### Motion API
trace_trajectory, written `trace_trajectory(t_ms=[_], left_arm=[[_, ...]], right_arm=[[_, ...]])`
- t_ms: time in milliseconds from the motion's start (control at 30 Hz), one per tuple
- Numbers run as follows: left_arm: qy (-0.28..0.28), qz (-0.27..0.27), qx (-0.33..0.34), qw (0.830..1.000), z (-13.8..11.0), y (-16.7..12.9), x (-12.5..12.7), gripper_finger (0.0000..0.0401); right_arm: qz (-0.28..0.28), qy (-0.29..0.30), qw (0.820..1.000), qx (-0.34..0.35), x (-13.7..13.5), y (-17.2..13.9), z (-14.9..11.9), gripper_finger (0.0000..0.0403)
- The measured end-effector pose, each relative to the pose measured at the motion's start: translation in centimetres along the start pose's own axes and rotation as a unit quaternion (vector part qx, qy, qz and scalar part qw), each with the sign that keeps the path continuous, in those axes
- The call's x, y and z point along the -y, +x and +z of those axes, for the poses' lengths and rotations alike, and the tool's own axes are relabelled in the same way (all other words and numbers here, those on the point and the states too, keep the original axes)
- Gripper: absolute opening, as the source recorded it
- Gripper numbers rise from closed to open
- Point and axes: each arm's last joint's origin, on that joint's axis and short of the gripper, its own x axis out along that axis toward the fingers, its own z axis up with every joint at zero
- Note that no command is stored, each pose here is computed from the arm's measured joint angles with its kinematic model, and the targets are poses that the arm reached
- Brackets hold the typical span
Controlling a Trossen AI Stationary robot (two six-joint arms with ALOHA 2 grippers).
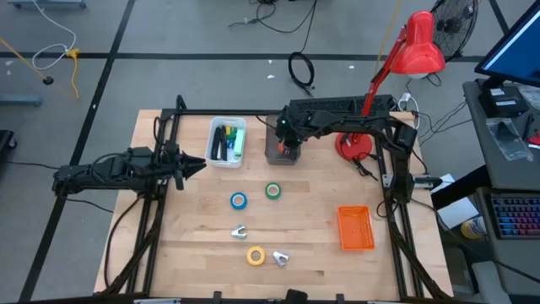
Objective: Pick and place Stapler, Stapler remover, tape
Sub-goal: Put the orange tape into the black bin, then put the green tape into the black bin
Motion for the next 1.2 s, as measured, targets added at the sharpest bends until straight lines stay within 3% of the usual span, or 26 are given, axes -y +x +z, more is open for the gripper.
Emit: trace_trajectory(t_ms=[533,767,867,967,1200], left_arm=[[-0.001,0.000,0.000,1.000,0.0,0.0,0.0,0.0118],[-0.005,0.000,0.000,1.000,0.0,0.0,0.0,0.0118],[-0.002,0.000,0.000,1.000,0.0,0.0,0.0,0.0118],[-0.001,0.000,0.000,1.000,0.0,0.0,0.0,0.0118],[-0.001,0.000,-0.001,1.000,0.0,0.0,0.0,0.0118]], right_arm=[[-0.013,-0.021,1.000,-0.002,0.1,-0.1,0.0,0.0117],[0.002,-0.014,0.996,0.084,-0.6,-5.7,1.4,0.0120],[0.084,-0.027,0.985,0.149,-2.6,-9.2,2.2,0.0120],[0.141,-0.077,0.969,0.188,-5.7,-11.8,2.5,0.0121],[0.168,-0.201,0.947,0.183,-13.3,-11.9,2.2,0.0121]])
